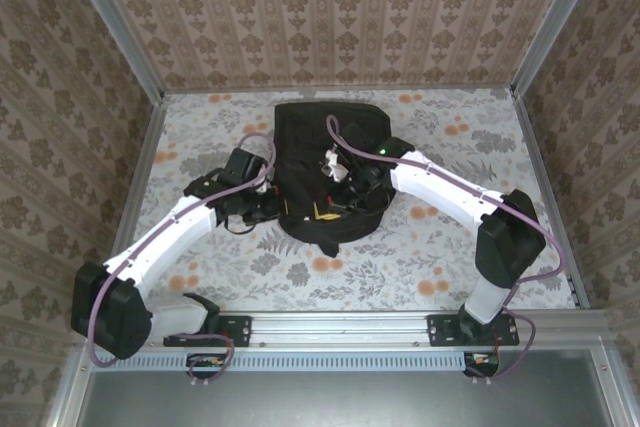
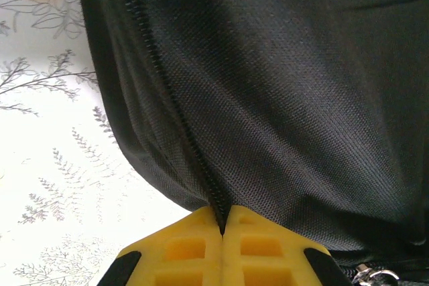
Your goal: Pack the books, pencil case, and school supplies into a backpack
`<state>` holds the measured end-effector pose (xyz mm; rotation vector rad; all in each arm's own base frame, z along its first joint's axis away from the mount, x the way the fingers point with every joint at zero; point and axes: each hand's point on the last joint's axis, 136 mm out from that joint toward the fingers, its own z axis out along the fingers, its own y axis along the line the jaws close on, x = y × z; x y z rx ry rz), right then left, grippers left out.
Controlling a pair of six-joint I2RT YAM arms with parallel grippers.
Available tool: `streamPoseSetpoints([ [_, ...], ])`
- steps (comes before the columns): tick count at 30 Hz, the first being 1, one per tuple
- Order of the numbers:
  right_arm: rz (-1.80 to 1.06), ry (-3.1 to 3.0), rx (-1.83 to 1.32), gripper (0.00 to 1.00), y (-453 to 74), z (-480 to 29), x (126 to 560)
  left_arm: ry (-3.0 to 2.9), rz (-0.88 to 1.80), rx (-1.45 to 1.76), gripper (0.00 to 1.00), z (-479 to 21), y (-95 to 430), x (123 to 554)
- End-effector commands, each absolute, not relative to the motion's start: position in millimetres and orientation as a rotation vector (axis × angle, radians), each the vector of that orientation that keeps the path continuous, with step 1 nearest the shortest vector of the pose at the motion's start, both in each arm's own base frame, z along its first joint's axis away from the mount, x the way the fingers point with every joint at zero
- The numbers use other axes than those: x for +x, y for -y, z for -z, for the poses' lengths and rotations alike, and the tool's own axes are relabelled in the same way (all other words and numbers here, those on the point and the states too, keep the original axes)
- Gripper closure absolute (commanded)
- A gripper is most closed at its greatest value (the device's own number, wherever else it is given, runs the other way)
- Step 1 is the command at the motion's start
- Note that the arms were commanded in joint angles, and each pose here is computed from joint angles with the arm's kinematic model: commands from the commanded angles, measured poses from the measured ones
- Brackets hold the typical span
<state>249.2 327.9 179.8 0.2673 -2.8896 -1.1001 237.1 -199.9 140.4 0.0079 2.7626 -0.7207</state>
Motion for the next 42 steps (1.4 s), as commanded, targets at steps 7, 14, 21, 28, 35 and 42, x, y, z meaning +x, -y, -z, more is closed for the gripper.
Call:
streamPoseSetpoints([
  [7,0.685,3.227,0.491,0.71,-306,-202,277,-2.779,0.54,0.134,1.0,-141,196,235],
  [14,0.778,3.397,0.729,0.41,-277,-223,247,-2.791,0.643,0.082,1.0,-142,197,236],
  [21,0.94,3.274,2.035,0.44,-281,-212,186,-2.803,0.684,0.073,1.0,-142,198,236],
  [28,0.717,2.96,2.46,0.48,-302,-167,182,-2.803,0.701,0.061,1.0,-143,196,236],
  [35,0.395,2.935,2.555,0.46,-316,-139,217,-2.798,0.738,0.061,1.0,-144,198,236],
  [42,0.177,2.975,2.587,0.44,-314,-143,246,-2.804,0.753,0.072,1.0,-142,200,236],
])
